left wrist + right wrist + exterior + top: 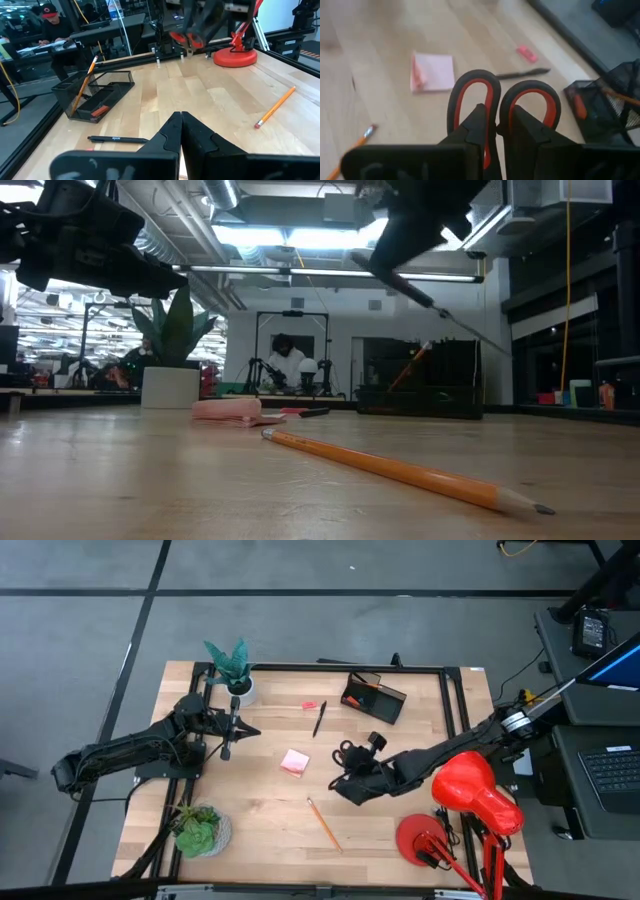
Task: Pick and place office supplies into organizer
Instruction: Put the black scissors into the black desk organizer
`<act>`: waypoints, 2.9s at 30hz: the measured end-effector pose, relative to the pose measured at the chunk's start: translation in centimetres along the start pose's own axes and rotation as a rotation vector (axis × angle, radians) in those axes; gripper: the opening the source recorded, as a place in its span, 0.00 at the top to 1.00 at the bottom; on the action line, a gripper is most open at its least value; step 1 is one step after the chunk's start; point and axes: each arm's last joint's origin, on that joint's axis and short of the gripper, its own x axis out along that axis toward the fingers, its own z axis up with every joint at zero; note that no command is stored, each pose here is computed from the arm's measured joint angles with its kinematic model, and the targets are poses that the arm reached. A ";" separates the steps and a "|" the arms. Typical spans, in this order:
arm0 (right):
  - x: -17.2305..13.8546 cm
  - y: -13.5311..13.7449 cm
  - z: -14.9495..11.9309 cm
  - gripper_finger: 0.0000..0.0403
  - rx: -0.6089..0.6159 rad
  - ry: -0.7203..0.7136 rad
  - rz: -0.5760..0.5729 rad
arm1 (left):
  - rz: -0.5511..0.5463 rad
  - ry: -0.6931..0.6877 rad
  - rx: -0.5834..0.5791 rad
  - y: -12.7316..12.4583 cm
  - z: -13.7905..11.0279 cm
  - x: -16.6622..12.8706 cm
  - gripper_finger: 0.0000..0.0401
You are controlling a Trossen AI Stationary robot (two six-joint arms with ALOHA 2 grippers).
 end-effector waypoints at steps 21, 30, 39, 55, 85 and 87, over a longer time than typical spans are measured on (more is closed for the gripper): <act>4.1 -6.3 6.0 0.85 -0.020 -0.331 0.108 | -0.002 0.008 -0.006 0.0 -0.1 0.0 0.99; 4.5 -11.5 4.9 0.85 -0.016 -0.501 -0.006 | -0.005 0.006 -0.011 0.0 -0.1 0.0 0.99; 6.4 -15.0 2.7 0.85 0.012 -0.672 -0.076 | -0.002 0.007 -0.012 0.0 -0.1 0.0 0.99; 8.2 -20.2 1.8 0.86 0.076 -0.769 -0.152 | -0.002 0.007 -0.013 0.0 -0.1 0.0 0.99; 10.8 -22.1 1.0 0.96 0.141 -0.737 -0.152 | -0.002 0.008 -0.032 0.0 -0.1 0.0 1.00; 10.7 -22.0 1.0 0.98 0.138 -0.737 -0.146 | -0.002 0.007 -0.032 0.0 -0.1 0.0 0.99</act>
